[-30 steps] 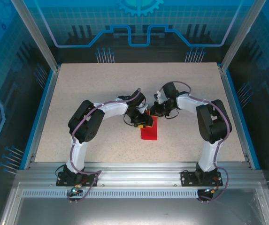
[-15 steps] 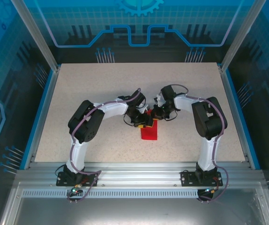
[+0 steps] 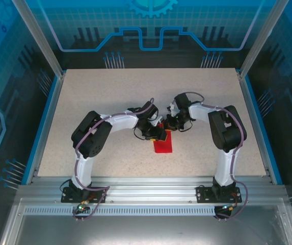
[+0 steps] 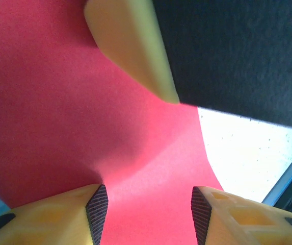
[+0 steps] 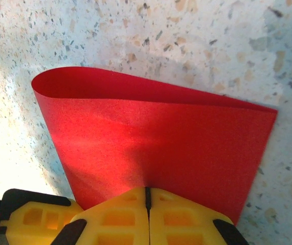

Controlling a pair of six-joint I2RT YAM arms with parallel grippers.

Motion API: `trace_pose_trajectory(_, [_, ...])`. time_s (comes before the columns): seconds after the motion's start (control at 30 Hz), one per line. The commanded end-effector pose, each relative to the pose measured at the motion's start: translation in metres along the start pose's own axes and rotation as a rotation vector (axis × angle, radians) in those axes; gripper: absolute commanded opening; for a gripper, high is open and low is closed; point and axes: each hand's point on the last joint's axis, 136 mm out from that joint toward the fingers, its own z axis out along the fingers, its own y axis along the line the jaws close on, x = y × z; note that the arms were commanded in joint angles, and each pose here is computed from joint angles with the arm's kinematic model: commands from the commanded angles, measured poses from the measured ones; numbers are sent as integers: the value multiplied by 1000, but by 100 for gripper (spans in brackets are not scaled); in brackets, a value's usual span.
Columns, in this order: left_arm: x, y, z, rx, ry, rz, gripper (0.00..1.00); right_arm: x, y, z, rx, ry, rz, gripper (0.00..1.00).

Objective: Fold a paper plane with a square sheet of paper (fold left side to right side)
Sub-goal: Hold the square sheet of paper at the center of the table, then first fold the square sheet of paper in half at the center of the table.

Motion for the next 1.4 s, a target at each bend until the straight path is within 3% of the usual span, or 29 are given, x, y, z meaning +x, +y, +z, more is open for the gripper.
trace_pose_trajectory(0.0, [43, 7, 5, -38, 112, -22, 53, 22, -33, 18, 121, 76, 56, 5])
trace_pose_trajectory(0.57, [98, -4, 22, -37, 170, -23, 53, 25, -36, 19, 132, 89, 58, 5])
trace_pose_trajectory(1.37, [114, -20, 24, -31, 150, 4, 53, 26, -39, 17, 121, 83, 57, 5])
